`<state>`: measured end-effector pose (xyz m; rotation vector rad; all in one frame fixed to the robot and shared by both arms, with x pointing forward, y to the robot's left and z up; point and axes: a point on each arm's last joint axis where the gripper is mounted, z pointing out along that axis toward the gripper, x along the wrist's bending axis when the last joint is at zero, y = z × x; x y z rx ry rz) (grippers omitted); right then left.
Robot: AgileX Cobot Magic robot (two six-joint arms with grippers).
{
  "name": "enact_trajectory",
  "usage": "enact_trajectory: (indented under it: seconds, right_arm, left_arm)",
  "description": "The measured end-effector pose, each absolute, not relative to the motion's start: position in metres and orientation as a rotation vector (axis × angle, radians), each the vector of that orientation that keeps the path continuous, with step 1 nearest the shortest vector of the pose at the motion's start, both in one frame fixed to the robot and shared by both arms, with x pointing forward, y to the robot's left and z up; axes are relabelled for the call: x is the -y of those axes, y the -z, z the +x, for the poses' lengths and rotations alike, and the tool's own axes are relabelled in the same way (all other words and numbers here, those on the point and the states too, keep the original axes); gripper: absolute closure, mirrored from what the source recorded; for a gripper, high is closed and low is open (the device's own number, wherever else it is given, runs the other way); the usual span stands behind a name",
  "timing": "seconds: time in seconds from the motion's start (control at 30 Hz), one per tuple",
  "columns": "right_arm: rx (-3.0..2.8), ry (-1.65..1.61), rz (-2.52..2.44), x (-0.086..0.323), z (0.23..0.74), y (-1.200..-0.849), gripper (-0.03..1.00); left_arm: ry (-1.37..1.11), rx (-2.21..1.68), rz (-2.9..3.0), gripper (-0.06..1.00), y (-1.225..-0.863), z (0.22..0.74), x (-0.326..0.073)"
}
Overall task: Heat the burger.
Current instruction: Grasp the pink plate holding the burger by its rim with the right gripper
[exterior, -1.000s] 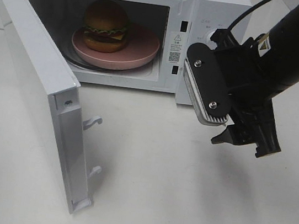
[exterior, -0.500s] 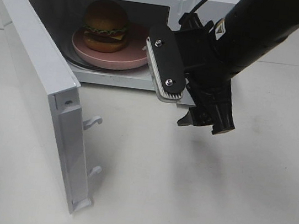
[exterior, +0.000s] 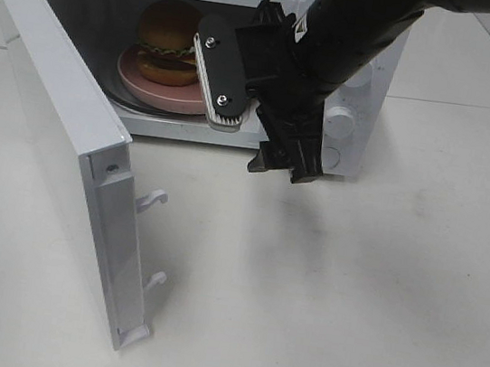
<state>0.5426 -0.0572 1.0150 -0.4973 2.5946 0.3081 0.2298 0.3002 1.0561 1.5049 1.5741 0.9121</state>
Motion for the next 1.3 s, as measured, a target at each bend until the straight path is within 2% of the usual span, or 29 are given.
enact_trajectory:
  seconds: [1.3]
  right_arm:
    - [-2.569, -0.366, -0.39, 0.002, 0.612, -0.969, 0.17]
  left_arm:
    - [-0.912, -1.574, 1.505, -0.05, -1.056, 0.23, -0.3]
